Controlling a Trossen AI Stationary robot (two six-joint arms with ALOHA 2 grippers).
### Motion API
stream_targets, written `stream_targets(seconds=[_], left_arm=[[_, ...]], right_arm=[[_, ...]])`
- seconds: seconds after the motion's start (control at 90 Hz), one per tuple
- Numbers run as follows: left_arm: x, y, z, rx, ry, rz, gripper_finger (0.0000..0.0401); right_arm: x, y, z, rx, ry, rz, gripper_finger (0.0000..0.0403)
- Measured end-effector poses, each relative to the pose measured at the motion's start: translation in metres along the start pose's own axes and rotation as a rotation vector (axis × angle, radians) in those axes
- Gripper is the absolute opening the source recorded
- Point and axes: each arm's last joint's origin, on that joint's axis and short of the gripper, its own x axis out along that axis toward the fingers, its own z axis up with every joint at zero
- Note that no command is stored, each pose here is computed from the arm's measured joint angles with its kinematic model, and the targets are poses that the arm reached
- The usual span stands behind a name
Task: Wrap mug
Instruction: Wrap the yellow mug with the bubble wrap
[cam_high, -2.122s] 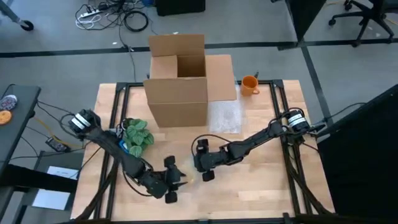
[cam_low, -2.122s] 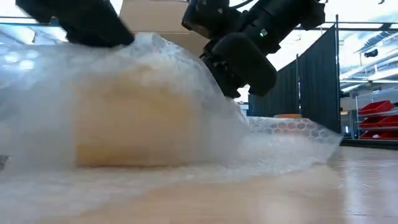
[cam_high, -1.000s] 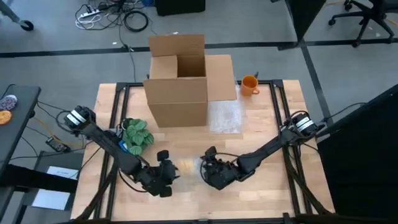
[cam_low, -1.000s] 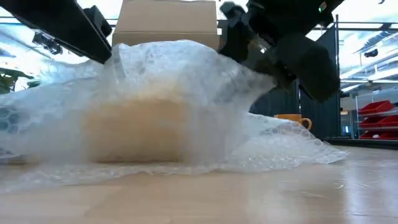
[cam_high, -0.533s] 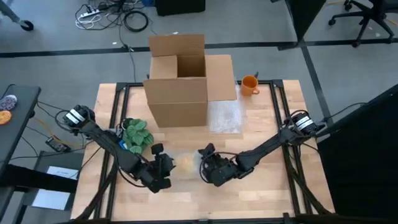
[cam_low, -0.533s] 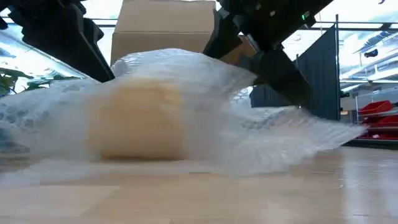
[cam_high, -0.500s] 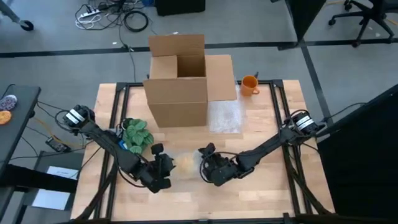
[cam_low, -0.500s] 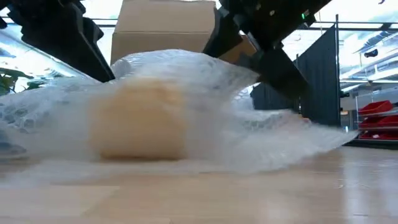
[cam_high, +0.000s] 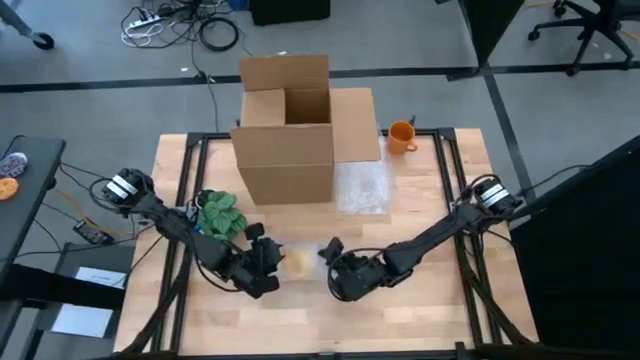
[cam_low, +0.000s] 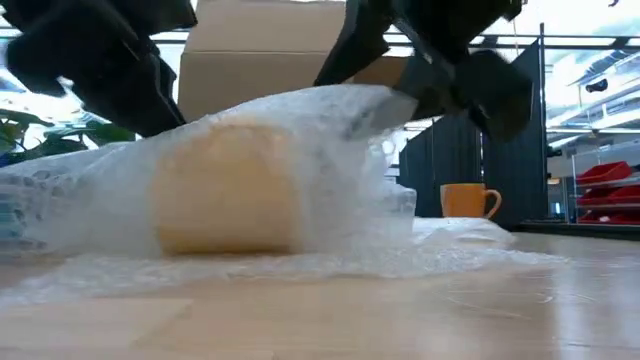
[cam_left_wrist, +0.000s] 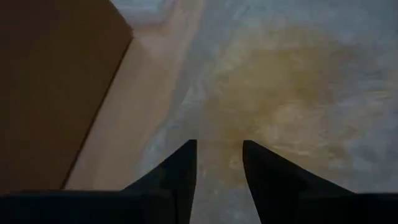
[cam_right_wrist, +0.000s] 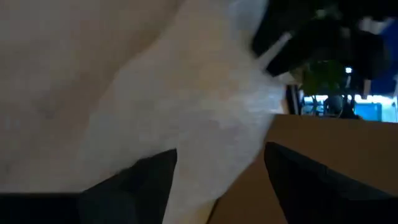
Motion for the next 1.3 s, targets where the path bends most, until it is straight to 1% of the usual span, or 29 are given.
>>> stream_targets(seconds=[0.122,0.233,0.378,0.533,0.622,0.7,0.767,0.844,0.922,0.978,1.011,1.089,1.178,1.3], left_arm=[[0.005,0.002,-0.004,-0.022,-0.017,-0.004,0.0117],[0.007,0.001,-0.003,-0.021,-0.025,-0.016,0.0117],[0.007,0.001,-0.001,-0.031,-0.034,-0.032,0.0117],[0.007,0.0,-0.001,-0.036,-0.035,-0.043,0.0117],[0.007,0.0,-0.001,-0.034,-0.034,-0.043,0.0117],[0.007,0.0,-0.001,-0.035,-0.035,-0.044,0.0117],[0.008,0.0,-0.001,-0.03,-0.036,-0.045,0.0117],[0.008,0.0,0.0,-0.019,-0.039,-0.047,0.0117],[0.008,-0.001,0.001,-0.006,-0.05,-0.048,0.0117],[0.008,-0.001,0.001,0.005,-0.052,-0.047,0.0117],[0.008,-0.001,0.001,0.013,-0.052,-0.049,0.0117],[0.007,0.0,0.002,0.041,-0.049,-0.046,0.0117],[0.002,0.001,0.008,0.07,-0.034,-0.031,0.0117],[-0.016,0.012,0.018,0.125,0.051,0.029,0.0117]], right_arm=[[0.012,-0.01,-0.003,-0.026,-0.013,-0.041,0.0224],[0.023,-0.014,-0.003,-0.043,-0.085,-0.038,0.0226],[0.041,-0.005,-0.005,-0.092,-0.119,-0.002,0.0226],[0.058,0.007,-0.003,-0.084,-0.146,0.01,0.0221],[0.063,0.009,-0.002,-0.067,-0.167,0.0,0.0212],[0.064,0.007,-0.001,-0.047,-0.198,-0.001,0.0192],[0.064,0.005,0.0,-0.001,-0.229,-0.004,0.0164],[0.064,0.003,0.001,0.029,-0.254,-0.014,0.0121],[0.064,0.003,0.002,0.047,-0.268,-0.01,0.007],[0.064,0.003,0.002,0.095,-0.274,-0.008,0.0033],[0.064,0.002,0.003,0.127,-0.281,-0.005,0.0019],[0.064,0.001,0.003,0.184,-0.29,0.0,0.0015],[0.063,0.001,0.004,0.236,-0.298,0.003,0.0013],[0.059,0.002,0.008,0.272,-0.297,-0.011,0.0005]])
